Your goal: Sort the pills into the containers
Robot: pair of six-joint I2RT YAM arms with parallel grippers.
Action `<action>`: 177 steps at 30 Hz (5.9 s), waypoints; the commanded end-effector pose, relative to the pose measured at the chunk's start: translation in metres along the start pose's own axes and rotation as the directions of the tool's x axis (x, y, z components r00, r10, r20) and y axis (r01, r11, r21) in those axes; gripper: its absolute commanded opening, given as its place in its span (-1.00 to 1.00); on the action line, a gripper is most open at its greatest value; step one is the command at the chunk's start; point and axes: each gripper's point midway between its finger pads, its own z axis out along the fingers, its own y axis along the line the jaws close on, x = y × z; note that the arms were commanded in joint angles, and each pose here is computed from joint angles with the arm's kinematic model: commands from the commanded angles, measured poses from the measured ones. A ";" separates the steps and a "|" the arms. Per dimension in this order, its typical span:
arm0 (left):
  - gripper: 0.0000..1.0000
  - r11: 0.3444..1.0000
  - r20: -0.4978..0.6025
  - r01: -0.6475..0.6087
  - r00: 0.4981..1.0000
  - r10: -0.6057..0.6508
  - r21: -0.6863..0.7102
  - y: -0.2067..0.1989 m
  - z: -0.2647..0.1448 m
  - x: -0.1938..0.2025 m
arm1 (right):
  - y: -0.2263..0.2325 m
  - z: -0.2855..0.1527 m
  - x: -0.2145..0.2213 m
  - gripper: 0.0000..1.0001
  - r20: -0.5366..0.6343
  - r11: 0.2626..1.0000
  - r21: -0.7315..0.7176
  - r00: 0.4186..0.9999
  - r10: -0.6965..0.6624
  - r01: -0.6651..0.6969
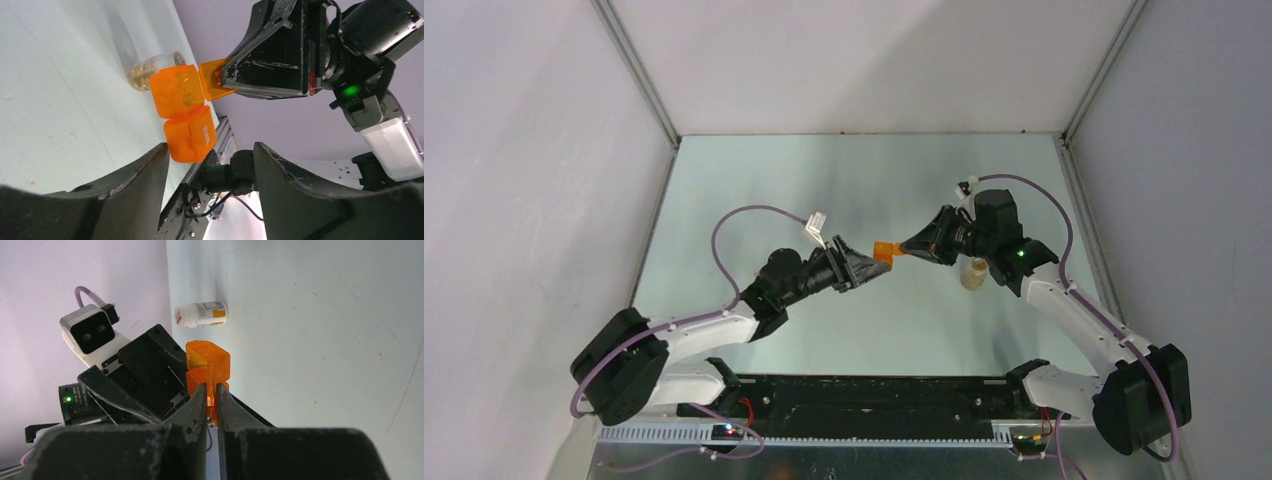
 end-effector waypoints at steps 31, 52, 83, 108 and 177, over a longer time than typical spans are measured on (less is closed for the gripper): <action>-0.93 0.972 0.069 0.127 0.987 -0.143 0.195 -0.030 0.005 -0.021 | 0.037 -0.015 -0.007 -0.82 0.026 0.992 -0.115 0.998 -0.054 0.056; -0.49 0.969 0.085 0.128 0.985 -0.149 0.210 -0.034 0.006 -0.025 | 0.037 -0.015 -0.005 -0.85 0.020 0.992 -0.113 0.998 -0.059 0.061; -1.00 0.916 0.101 0.230 0.956 -0.276 0.328 -0.068 -0.005 -0.043 | 0.043 -0.046 -0.023 -0.38 0.212 0.985 -0.129 0.974 -0.082 0.111; -1.00 0.912 0.061 0.193 0.971 -0.230 0.361 -0.081 -0.005 -0.038 | 0.085 -0.011 -0.003 0.14 0.090 0.920 -0.346 0.982 -0.163 0.185; -0.99 0.963 -0.422 -0.157 0.905 0.051 -0.219 0.099 0.033 0.057 | 0.034 -0.051 -0.030 0.56 0.298 0.979 -0.070 0.941 -0.162 0.190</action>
